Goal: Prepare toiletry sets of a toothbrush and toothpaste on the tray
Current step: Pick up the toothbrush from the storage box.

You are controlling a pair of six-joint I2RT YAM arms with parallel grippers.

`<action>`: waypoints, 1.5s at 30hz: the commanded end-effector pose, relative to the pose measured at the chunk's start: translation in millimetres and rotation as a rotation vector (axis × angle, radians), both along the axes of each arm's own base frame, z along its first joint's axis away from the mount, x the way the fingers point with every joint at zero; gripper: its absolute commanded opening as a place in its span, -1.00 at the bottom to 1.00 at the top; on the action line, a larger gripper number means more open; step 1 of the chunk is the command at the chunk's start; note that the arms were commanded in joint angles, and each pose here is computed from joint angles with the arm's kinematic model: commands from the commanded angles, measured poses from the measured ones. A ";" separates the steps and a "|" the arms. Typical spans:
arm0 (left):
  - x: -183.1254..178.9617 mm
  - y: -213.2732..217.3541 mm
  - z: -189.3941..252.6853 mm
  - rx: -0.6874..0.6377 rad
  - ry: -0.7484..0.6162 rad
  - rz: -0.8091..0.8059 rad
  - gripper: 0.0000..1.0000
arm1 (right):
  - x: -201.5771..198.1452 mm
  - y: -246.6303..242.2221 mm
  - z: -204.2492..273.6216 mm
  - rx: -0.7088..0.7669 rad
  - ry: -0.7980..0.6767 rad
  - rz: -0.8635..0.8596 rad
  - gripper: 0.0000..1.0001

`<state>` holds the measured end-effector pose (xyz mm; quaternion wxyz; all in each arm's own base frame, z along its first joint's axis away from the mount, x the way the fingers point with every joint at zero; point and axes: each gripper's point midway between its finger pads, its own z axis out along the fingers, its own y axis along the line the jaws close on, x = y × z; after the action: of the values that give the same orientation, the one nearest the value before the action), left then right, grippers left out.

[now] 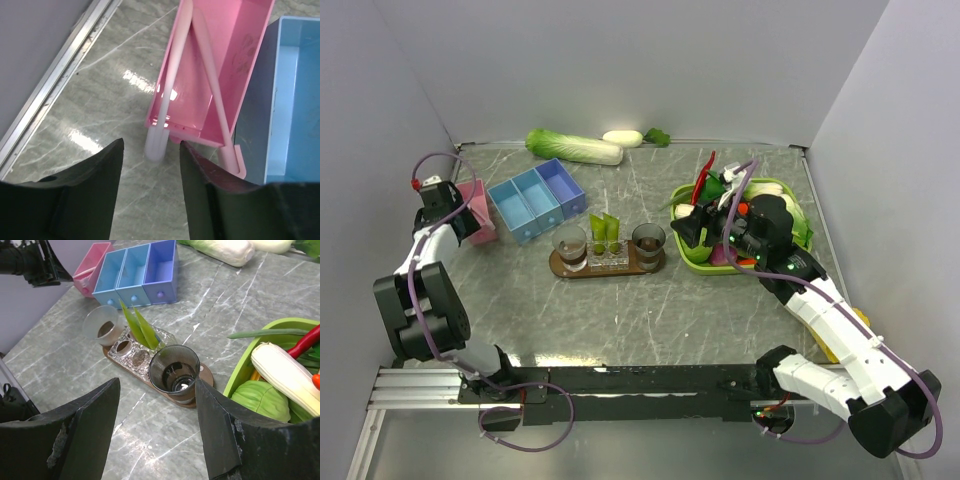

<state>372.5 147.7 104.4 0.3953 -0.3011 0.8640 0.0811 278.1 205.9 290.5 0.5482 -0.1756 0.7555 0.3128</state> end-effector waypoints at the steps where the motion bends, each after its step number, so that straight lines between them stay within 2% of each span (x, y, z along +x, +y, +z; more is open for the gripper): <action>1: 22.2 -0.3 7.4 -0.012 -0.034 -0.052 0.02 | 3.2 2.8 9.1 0.034 -0.034 0.010 0.38; 3: 24.7 -2.7 4.1 -0.027 -0.028 -0.067 -0.09 | 3.9 2.5 8.6 0.031 -0.035 0.007 0.38; 18: 21.0 1.0 7.6 -0.011 -0.018 -0.041 -0.45 | 7.8 6.4 3.4 0.037 -0.014 0.014 0.37; 26: 17.9 0.2 16.7 0.032 -0.020 -0.035 -0.74 | 9.1 5.0 0.6 0.031 -0.007 0.006 0.37; 34: 11.7 -6.8 31.9 0.096 -0.025 -0.030 -0.85 | 7.1 2.6 3.9 0.030 -0.006 -0.003 0.38; 45: -8.0 -26.2 58.6 0.110 -0.078 -0.030 -0.88 | 1.7 0.9 10.3 0.043 0.005 -0.003 0.37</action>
<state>376.3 125.7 136.9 0.4181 -0.2653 0.8628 0.1019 282.3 210.0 278.2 0.5302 -0.1677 0.7669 0.3203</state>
